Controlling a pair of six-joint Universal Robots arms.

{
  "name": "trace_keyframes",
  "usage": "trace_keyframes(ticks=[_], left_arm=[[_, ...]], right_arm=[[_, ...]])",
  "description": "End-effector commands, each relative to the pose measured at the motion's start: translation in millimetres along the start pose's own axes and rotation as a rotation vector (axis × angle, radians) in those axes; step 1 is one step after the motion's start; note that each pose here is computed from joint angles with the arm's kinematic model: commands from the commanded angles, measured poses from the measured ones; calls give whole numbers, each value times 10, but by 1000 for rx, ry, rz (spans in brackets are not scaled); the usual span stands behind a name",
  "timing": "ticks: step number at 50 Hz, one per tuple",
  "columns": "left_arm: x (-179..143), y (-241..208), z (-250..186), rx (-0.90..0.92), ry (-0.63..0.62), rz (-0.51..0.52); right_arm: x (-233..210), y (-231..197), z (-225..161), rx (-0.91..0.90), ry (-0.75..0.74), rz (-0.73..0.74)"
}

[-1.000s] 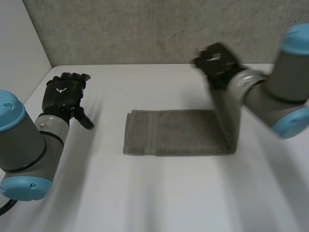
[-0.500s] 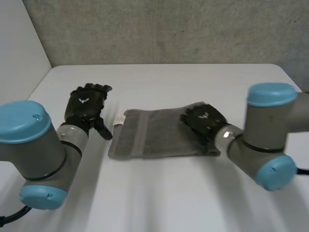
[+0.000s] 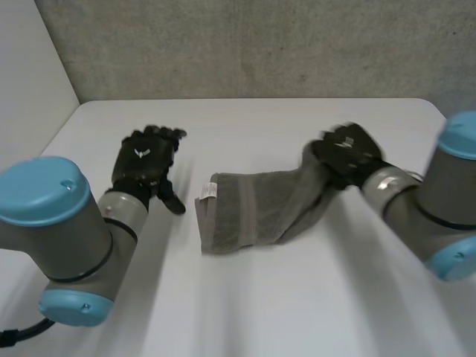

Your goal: Fold the towel.

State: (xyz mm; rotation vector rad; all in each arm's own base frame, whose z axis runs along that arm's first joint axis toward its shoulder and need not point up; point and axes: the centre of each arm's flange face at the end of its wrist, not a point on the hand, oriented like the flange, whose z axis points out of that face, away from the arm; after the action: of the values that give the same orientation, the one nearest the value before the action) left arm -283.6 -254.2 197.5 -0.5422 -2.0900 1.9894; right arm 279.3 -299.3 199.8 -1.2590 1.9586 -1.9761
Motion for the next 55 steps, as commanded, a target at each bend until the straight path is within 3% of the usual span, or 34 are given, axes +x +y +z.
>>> trace_keyframes(ticks=[1,4,8,11,12,13,14,17,23,25,37,42,47,52,55], left_arm=[[-69,-308,39,94,-27,-17],[-108,-376,52,116,-39,-20],[-132,-386,58,118,-45,-20],[-124,-384,59,117,-42,-23],[-124,-384,59,117,-42,-23],[-113,-347,73,109,-38,-22],[-69,-322,76,104,-25,-20],[42,-160,114,64,6,-14],[272,118,148,-6,62,0],[355,360,159,-69,81,13],[385,742,45,-242,101,38],[372,552,35,-212,99,32],[287,-9,14,-68,78,5],[154,-778,-108,133,48,-74],[111,-939,-162,167,37,-100]], right_arm=[[-1265,-629,63,303,-442,-66],[-1511,-575,46,295,-550,-52],[-1501,-540,56,223,-536,-35],[-1371,-474,108,122,-403,-25],[-1245,-439,134,70,-290,1],[-1244,-438,134,70,-288,1],[-1029,-481,155,55,-154,66],[-753,-412,159,30,-60,179],[-733,-321,186,7,-65,240],[-827,-105,247,-52,-83,239],[-1028,281,335,-182,-131,254],[-965,185,310,-167,-119,259],[-557,-328,161,-44,-30,282],[15,-793,-83,67,153,367],[279,-911,-229,73,265,380]])
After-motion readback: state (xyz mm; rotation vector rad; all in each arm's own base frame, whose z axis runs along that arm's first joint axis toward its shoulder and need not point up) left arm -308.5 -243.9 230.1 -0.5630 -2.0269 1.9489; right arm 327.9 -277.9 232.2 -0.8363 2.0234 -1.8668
